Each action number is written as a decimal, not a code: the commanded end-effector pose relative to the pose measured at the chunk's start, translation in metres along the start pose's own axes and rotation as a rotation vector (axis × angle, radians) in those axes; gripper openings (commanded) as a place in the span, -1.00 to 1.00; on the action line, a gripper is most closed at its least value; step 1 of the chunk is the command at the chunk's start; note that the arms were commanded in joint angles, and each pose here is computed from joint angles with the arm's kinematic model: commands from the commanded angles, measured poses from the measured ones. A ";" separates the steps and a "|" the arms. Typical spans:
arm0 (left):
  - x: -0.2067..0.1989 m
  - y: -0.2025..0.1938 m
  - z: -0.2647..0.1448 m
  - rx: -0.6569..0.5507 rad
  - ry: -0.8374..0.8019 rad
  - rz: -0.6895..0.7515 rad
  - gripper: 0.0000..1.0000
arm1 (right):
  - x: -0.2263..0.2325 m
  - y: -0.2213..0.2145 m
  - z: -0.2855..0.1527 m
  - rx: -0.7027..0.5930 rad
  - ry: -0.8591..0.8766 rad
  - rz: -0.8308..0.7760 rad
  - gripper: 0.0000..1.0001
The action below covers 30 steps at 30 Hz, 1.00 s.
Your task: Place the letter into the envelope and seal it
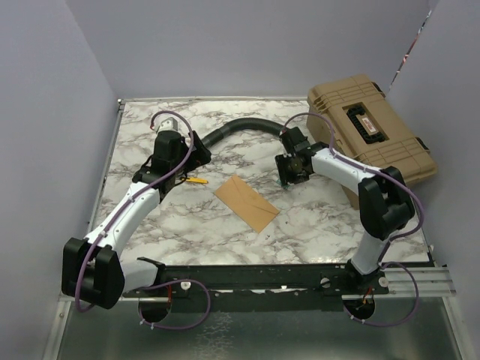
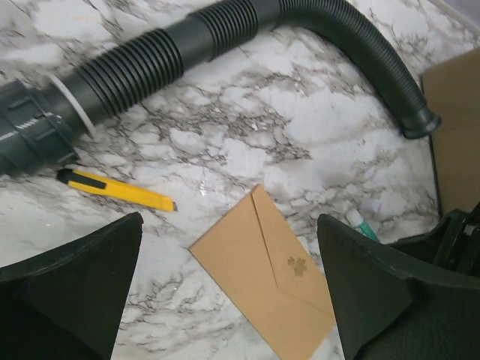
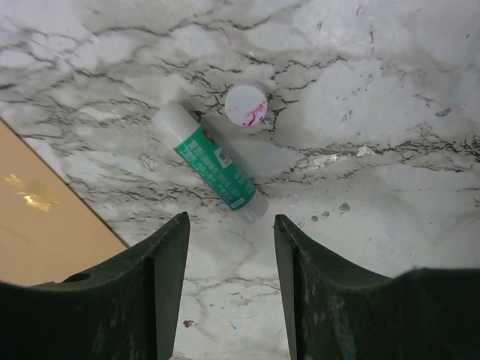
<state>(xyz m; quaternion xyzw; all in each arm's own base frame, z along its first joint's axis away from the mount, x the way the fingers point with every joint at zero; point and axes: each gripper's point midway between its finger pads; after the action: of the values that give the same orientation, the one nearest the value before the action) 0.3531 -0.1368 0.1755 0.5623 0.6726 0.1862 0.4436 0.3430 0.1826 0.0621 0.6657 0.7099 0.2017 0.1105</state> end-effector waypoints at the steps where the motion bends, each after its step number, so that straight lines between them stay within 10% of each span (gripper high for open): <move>1: 0.031 0.025 -0.005 -0.130 0.148 0.049 0.98 | 0.000 -0.011 0.018 0.041 0.011 -0.078 0.04; 23: -0.009 0.034 -0.013 -0.165 -0.062 0.018 0.98 | -0.002 -0.032 0.048 0.131 0.051 -0.226 -0.17; 30: -0.010 0.042 -0.019 -0.191 -0.065 0.034 0.98 | 0.002 -0.030 0.047 0.113 0.073 -0.229 -0.77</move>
<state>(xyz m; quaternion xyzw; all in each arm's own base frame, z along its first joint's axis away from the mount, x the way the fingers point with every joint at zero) 0.3642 -0.1295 0.2081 0.5366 0.6421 0.2322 0.4959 0.3402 0.1882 0.0189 0.5859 0.7875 0.1742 0.0786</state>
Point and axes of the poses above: each gripper's point midway between its finger pads, its own z axis out along the fingers, its own x axis along the line the jaws close on, y = z × x, and after that the axes turned 9 degrees about z, right-handed
